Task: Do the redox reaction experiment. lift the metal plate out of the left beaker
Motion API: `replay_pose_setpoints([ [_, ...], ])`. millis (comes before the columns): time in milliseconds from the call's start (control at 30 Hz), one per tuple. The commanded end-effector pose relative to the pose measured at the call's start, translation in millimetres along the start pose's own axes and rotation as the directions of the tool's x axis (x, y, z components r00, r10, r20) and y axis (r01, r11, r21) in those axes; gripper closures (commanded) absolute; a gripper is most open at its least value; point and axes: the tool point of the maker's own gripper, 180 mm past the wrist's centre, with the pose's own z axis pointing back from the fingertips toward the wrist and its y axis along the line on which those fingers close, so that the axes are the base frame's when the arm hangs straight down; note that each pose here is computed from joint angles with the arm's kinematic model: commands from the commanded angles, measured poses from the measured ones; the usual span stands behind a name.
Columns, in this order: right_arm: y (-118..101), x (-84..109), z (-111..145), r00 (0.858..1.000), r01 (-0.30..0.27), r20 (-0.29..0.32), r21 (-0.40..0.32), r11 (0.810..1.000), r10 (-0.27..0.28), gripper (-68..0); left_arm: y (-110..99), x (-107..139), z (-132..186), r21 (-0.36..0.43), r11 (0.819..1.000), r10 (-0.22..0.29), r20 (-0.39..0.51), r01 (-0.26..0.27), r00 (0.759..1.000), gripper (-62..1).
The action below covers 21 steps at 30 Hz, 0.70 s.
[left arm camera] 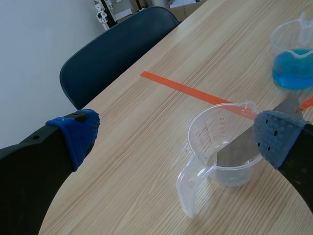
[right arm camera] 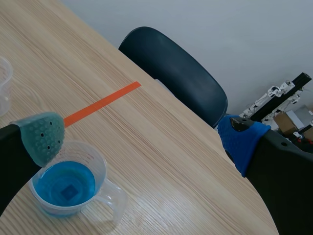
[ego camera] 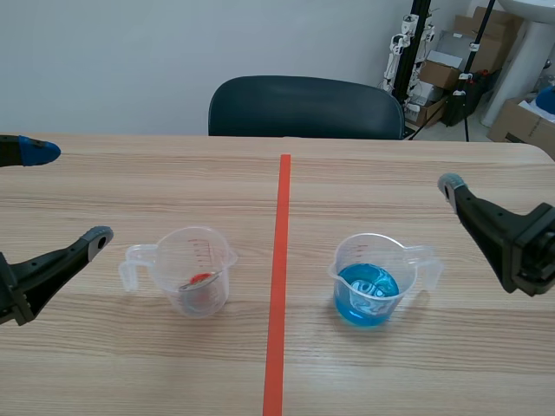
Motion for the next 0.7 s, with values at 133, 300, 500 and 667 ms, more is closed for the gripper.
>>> replay_pose_setpoints([
  [133, -2.9, 9.5, -2.1, 0.999, -0.008, 0.036, -0.008, 1.0, 0.008, -67.9, 3.1, 6.3, -1.5, 0.014, 1.0, 0.002, 0.026, -0.002, 1.0, -62.3],
  [300, -2.9, 9.5, -2.1, 0.999, -0.008, 0.036, -0.008, 1.0, 0.008, -67.9, 3.1, 6.3, -1.5, 0.014, 1.0, 0.002, 0.026, -0.002, 1.0, -62.3],
  [500, -2.9, 9.5, -2.1, 0.999, -0.008, 0.036, -0.008, 1.0, 0.008, -67.9, 3.1, 6.3, -1.5, 0.014, 1.0, 0.002, 0.026, -0.002, 1.0, -62.3],
  [667, -2.5, 10.1, -2.9, 0.999, -0.024, 0.034, 0.008, 1.0, 0.024, -67.9, 3.0, 6.3, -1.5, 0.014, 1.0, 0.002, 0.026, -0.002, 1.0, -62.3],
])
